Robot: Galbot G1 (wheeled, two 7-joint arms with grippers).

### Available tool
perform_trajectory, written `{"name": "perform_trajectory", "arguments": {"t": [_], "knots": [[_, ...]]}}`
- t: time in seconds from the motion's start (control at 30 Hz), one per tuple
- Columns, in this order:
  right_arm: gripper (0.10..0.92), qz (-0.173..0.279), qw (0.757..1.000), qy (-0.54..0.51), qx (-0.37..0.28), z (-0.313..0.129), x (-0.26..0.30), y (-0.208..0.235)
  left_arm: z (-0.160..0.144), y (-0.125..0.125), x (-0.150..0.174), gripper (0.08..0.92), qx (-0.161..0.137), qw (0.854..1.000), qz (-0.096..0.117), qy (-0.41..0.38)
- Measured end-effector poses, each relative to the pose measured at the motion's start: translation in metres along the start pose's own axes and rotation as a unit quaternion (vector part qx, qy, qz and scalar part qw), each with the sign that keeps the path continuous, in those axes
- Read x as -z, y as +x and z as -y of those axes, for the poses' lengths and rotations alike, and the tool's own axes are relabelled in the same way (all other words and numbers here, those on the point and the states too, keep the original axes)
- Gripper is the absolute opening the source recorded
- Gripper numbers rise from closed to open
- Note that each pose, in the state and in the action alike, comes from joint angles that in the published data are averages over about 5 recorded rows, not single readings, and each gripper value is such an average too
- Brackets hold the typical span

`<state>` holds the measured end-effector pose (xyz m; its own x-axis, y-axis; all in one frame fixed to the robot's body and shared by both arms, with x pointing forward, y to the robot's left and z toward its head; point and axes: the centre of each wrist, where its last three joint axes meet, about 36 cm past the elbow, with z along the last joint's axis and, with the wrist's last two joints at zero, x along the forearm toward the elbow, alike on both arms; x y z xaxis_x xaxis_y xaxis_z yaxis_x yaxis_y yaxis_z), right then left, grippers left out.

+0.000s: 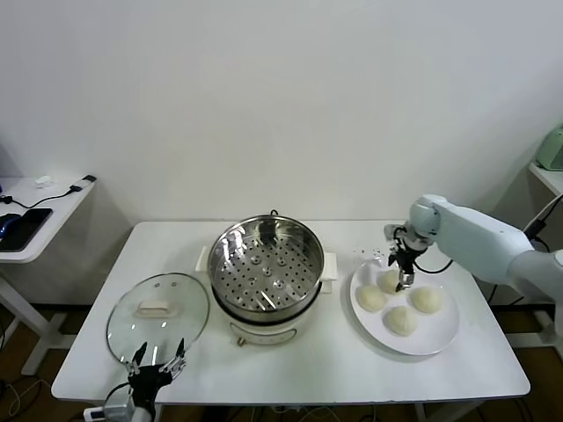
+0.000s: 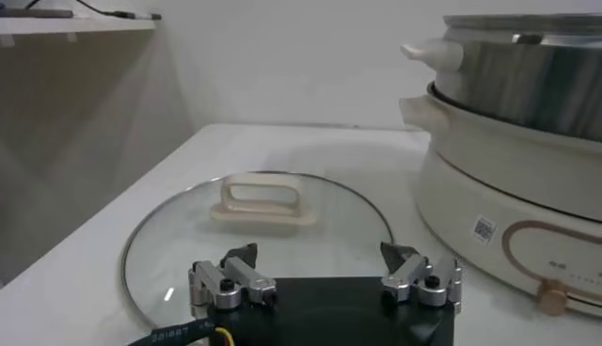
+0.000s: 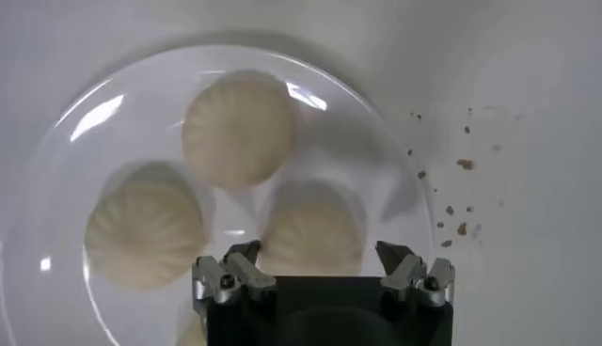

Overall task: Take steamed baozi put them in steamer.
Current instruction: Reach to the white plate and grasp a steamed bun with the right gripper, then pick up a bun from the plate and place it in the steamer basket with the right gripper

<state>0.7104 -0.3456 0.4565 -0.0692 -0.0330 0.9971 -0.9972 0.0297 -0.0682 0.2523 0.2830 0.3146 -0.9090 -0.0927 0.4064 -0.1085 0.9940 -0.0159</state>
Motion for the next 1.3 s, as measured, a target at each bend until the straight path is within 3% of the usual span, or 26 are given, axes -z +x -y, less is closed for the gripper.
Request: {"name": "perform_trajectory", "arguments": {"t": [0.23,0.5,0.67,0.87,1.07,1.3], "knots": [[0.681,-0.003,1.000,-0.006,-0.003,0.000,-0.001,0.000,0.000,0.001,-0.002,0.823,0.000,1.000,-0.006,-0.004],[0.648,0.001,1.000,0.005,-0.008,0.003,0.000,0.023,0.001,0.003,-0.001,0.823,0.002,1.000,-0.008,-0.005],[0.645,0.008,0.999,0.036,-0.020,0.012,0.013,0.069,0.002,0.005,0.000,0.823,0.001,1.000,-0.008,-0.005],[0.645,0.028,0.992,0.115,-0.048,0.025,0.059,0.160,0.006,0.007,0.005,0.823,-0.004,1.000,-0.008,-0.004],[0.643,0.060,0.965,0.244,-0.075,0.015,0.146,0.243,0.009,0.009,0.010,0.823,-0.008,1.000,-0.005,-0.005],[0.636,0.063,0.897,0.429,-0.079,-0.021,0.250,0.273,0.010,0.012,0.012,0.823,-0.009,1.000,-0.003,-0.006]]}}
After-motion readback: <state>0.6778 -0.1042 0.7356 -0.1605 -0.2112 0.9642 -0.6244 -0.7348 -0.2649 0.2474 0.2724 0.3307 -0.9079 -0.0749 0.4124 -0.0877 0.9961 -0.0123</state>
